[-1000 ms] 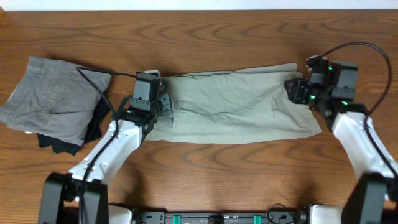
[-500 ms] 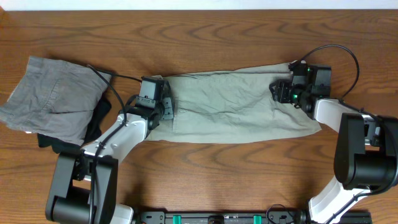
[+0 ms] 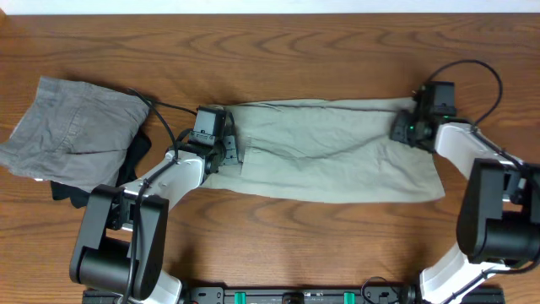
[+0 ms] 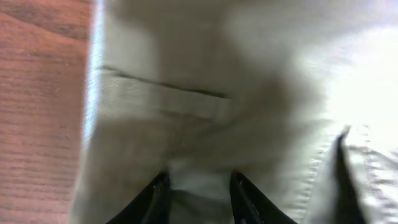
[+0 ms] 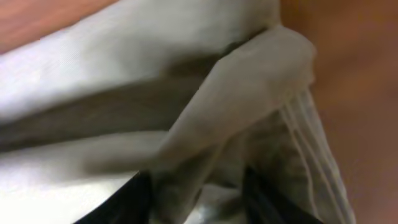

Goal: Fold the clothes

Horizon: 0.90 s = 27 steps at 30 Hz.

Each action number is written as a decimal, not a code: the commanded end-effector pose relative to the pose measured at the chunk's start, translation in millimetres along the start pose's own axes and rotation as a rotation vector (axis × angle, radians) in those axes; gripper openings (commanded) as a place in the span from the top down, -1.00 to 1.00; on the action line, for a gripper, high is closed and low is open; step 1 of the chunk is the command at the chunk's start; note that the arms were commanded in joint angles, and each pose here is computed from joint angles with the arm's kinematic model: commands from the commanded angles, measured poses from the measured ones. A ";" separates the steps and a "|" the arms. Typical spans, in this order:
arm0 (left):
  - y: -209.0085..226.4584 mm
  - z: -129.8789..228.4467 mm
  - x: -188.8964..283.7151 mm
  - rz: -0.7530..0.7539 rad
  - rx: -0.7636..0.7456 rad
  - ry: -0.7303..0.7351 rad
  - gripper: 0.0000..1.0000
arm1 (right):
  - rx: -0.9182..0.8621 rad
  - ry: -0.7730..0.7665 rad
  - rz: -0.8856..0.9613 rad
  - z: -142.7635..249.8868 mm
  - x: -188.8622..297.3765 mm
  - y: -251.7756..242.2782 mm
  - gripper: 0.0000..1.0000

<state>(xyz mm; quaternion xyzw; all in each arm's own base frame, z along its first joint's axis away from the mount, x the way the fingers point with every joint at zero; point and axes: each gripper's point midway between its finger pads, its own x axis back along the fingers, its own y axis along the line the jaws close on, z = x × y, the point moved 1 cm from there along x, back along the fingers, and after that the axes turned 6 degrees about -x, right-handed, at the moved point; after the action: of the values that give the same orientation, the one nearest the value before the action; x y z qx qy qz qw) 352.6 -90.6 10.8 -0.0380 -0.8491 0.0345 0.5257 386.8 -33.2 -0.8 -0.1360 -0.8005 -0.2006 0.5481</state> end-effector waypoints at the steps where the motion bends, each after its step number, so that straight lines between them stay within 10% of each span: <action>1: 9.6 17.7 -8.2 -0.039 -0.002 0.068 0.30 | -0.245 0.277 0.368 94.9 -28.4 -103.7 0.08; 16: 2.0 30.5 28.2 0.017 -0.046 0.131 0.30 | -0.251 0.348 0.298 103.9 -24.0 -98.7 0.24; 27: 30.1 -27.1 102.2 -0.009 0.020 -0.159 -0.47 | -0.178 0.279 0.225 82.8 -12.7 -86.9 0.19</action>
<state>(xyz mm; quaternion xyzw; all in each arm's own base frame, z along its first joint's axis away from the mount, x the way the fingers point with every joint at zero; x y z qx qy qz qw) 330.9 -65.5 114.2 -0.0463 -0.8889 0.0491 0.4531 355.0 -60.9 1.6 -0.1954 -0.7549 -0.2577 0.5706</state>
